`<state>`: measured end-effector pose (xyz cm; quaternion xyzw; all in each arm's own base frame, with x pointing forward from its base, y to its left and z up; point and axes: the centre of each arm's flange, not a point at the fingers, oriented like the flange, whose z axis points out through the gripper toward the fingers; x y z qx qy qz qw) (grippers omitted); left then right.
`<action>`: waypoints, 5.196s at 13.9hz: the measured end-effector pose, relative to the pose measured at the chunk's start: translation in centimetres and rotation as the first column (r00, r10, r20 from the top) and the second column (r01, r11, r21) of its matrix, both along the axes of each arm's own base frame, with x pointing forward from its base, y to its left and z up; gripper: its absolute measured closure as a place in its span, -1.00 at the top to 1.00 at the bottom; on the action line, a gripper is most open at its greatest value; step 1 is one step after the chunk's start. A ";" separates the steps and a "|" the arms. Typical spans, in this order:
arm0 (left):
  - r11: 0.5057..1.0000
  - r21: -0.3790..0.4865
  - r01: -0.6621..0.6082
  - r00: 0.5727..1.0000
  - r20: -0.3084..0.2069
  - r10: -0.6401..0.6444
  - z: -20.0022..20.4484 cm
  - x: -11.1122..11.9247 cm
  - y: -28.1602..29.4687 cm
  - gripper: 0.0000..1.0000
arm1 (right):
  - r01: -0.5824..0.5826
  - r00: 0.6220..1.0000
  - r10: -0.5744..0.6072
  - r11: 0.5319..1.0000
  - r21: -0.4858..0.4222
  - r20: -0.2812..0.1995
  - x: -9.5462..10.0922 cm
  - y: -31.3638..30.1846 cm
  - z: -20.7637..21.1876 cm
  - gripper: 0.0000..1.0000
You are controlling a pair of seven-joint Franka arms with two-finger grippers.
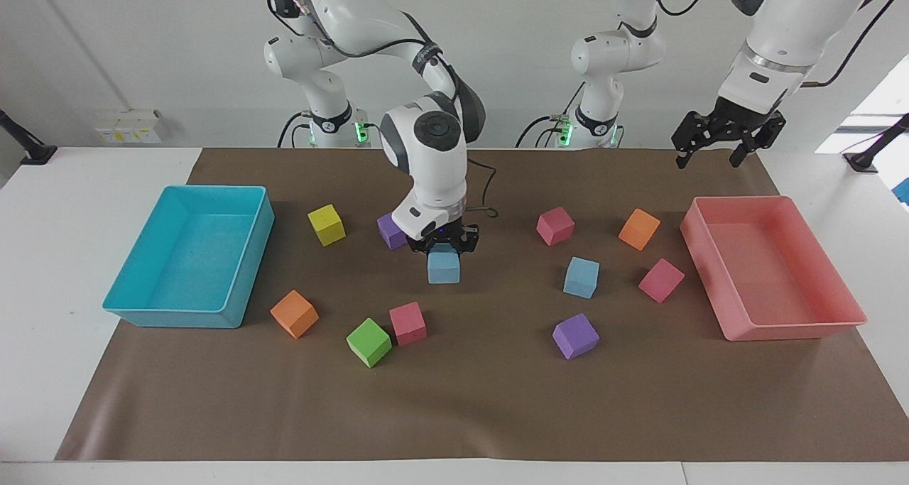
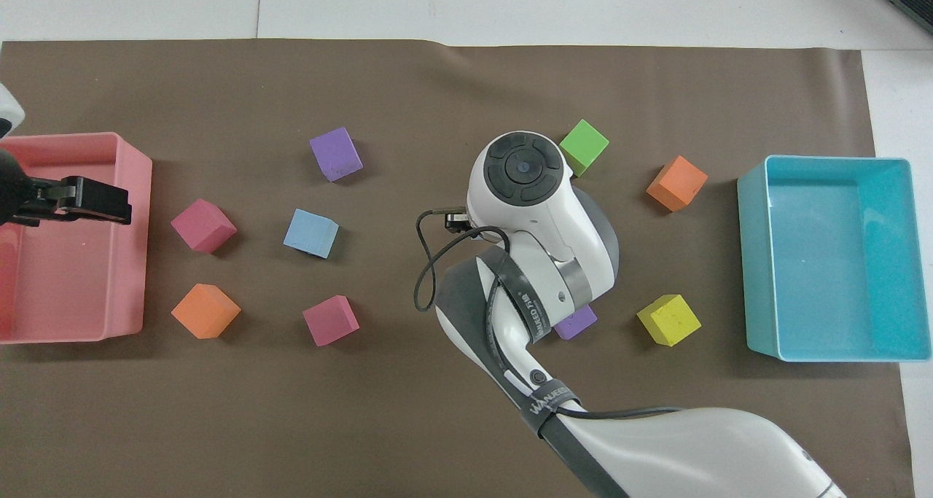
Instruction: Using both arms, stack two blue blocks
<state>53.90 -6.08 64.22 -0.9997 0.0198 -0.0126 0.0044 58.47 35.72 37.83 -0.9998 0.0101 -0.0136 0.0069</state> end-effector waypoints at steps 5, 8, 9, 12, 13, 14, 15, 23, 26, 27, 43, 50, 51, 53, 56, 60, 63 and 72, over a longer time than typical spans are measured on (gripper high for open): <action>1.000 0.000 0.000 1.000 0.000 0.000 0.0 0.0 0.0 1.00 | -0.020 0.999 0.020 1.000 0.017 0.027 -0.7 3.3 -2.5 0.17; 1.000 0.000 0.000 1.000 0.000 0.000 0.0 0.0 0.0 1.00 | -0.019 0.999 0.018 0.999 0.031 0.029 -1.0 4.1 -3.3 0.17; 1.000 0.000 0.000 1.000 0.000 0.000 0.0 0.0 0.0 1.00 | -0.016 1.000 0.015 0.999 0.032 0.023 -1.0 4.0 -3.6 0.17; 1.000 0.000 0.000 1.000 0.000 0.000 0.0 0.0 0.0 1.00 | -0.015 1.000 0.015 1.000 0.022 0.008 -1.3 3.9 -4.9 0.17; 1.000 0.000 0.000 1.000 0.000 0.000 0.0 0.0 0.0 1.00 | -0.015 1.000 0.015 1.000 0.020 0.006 -1.3 3.9 -5.2 0.17; 1.000 0.000 0.000 1.000 0.000 0.000 0.0 0.0 0.0 1.00 | -0.015 1.000 0.015 1.000 0.020 0.006 -1.3 3.8 -5.2 0.17; 1.000 0.000 0.000 1.000 0.000 0.000 0.0 0.0 0.0 1.00 | -0.023 1.000 0.023 1.000 0.020 0.006 -1.3 3.8 -5.3 0.17; 1.000 0.000 0.001 1.000 0.000 -0.001 0.0 0.0 0.0 1.00 | -0.062 0.998 0.062 0.998 0.016 0.000 -2.2 4.5 -6.0 0.17; 1.000 0.000 0.001 1.000 0.000 -0.001 0.0 0.0 0.0 1.00 | -0.060 0.998 0.060 0.998 0.013 -0.007 -2.3 4.3 -6.4 0.17; 1.000 0.000 0.001 1.000 0.000 -0.001 0.0 0.0 0.0 1.00 | -0.059 0.998 0.059 0.998 0.012 -0.009 -2.3 4.3 -6.5 0.17; 0.997 -0.003 0.074 0.997 -0.010 -0.074 -1.1 -0.3 -4.1 1.00 | -0.076 0.994 0.060 0.981 0.178 0.093 0.3 -1.7 6.0 1.00; 0.995 -0.035 0.096 0.995 0.040 -0.095 -13.5 0.5 -11.9 1.00 | -0.216 0.976 0.200 0.881 0.421 0.081 2.2 -8.3 5.4 -0.30; 0.994 -0.044 0.103 0.994 0.049 -0.101 -15.7 0.6 -13.0 1.00 | -0.218 0.976 0.203 0.861 0.460 0.082 2.1 -9.3 4.7 -0.49; 0.991 -0.052 0.122 0.991 0.055 -0.119 -20.0 1.0 -14.5 1.00 | -0.219 0.975 0.205 0.824 0.523 0.085 2.0 -12.0 3.2 -0.96; 0.989 -0.015 0.148 0.988 0.051 -0.148 -24.5 2.2 -14.7 1.00 | -0.221 0.973 0.219 0.795 0.565 0.073 1.3 -14.6 0.1 -0.98; 0.969 0.031 0.244 0.969 0.040 -0.246 -26.0 2.5 -14.5 1.00 | -0.217 0.969 0.240 0.736 0.642 0.054 0.3 -14.6 -5.2 -0.98; 0.954 0.037 0.297 0.954 0.038 -0.299 -26.1 2.7 -14.2 1.00 | -0.165 0.978 0.209 0.718 0.676 0.017 0.2 -14.4 -7.8 -0.98; 0.950 0.013 0.312 0.949 0.040 -0.312 -29.9 3.4 -14.5 1.00 | -0.126 0.988 0.155 0.689 0.714 0.024 0.3 -14.4 -10.4 -0.98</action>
